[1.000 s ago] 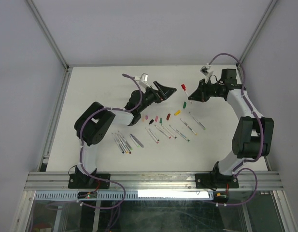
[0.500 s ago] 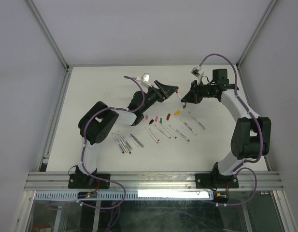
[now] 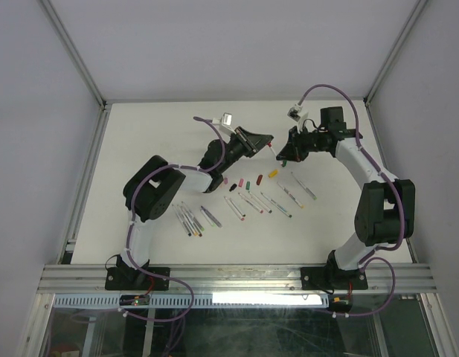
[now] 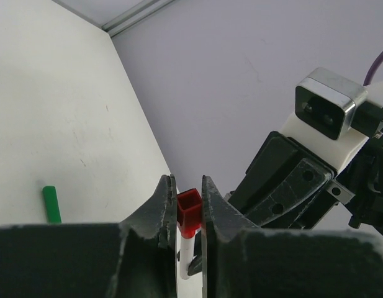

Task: Open the pen caps
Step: Pick up the pen from the center of the board.

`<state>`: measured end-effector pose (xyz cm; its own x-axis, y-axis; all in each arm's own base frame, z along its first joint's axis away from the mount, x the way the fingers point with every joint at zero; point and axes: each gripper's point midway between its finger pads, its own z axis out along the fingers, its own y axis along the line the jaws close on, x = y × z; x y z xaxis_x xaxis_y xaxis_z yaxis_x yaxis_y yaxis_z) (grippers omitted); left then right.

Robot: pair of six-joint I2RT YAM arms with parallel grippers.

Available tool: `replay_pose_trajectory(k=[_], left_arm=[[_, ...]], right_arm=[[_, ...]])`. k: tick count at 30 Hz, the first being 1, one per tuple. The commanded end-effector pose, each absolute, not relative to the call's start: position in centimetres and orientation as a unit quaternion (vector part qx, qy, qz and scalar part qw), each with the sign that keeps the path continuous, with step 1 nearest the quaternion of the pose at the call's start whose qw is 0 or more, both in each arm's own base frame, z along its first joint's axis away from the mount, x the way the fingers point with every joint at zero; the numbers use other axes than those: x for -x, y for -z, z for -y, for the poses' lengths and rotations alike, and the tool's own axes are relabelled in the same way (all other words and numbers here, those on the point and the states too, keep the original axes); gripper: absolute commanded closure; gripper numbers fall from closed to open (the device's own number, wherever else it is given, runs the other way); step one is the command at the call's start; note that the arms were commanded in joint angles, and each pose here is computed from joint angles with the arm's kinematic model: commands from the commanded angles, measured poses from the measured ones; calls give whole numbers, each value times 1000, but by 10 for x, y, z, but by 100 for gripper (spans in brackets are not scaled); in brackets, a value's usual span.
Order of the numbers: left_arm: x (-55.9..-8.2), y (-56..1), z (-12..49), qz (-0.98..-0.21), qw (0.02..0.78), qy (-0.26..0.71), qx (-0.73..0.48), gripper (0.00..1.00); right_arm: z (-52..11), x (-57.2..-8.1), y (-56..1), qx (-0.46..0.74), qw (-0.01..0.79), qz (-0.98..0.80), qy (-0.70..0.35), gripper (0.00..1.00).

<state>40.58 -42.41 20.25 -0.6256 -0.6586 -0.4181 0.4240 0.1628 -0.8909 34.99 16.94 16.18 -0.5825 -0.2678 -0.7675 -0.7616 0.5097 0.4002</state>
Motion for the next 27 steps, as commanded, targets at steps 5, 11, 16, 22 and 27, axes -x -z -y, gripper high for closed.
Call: replay_pose_trajectory(k=[5,11,16,22,27], left_arm=[[-392,-232,427,-597,438,669,63,100],[-380,-244,430,-577,435,690,41,100],[-379,-245,430,-570,432,697,41,100],[-381,-248,432,-567,437,698,37,100],[-421,-283,392,-525,512,677,50,100]], right_arm=[[-170,-356,-182,310,346,-793,-394,68],[-176,-350,-191,297,348,-780,-426,36],[-182,-351,-187,295,343,-786,-421,39],[-190,-347,-185,308,337,-785,-419,76],[-184,-346,-180,318,336,-793,-397,100]])
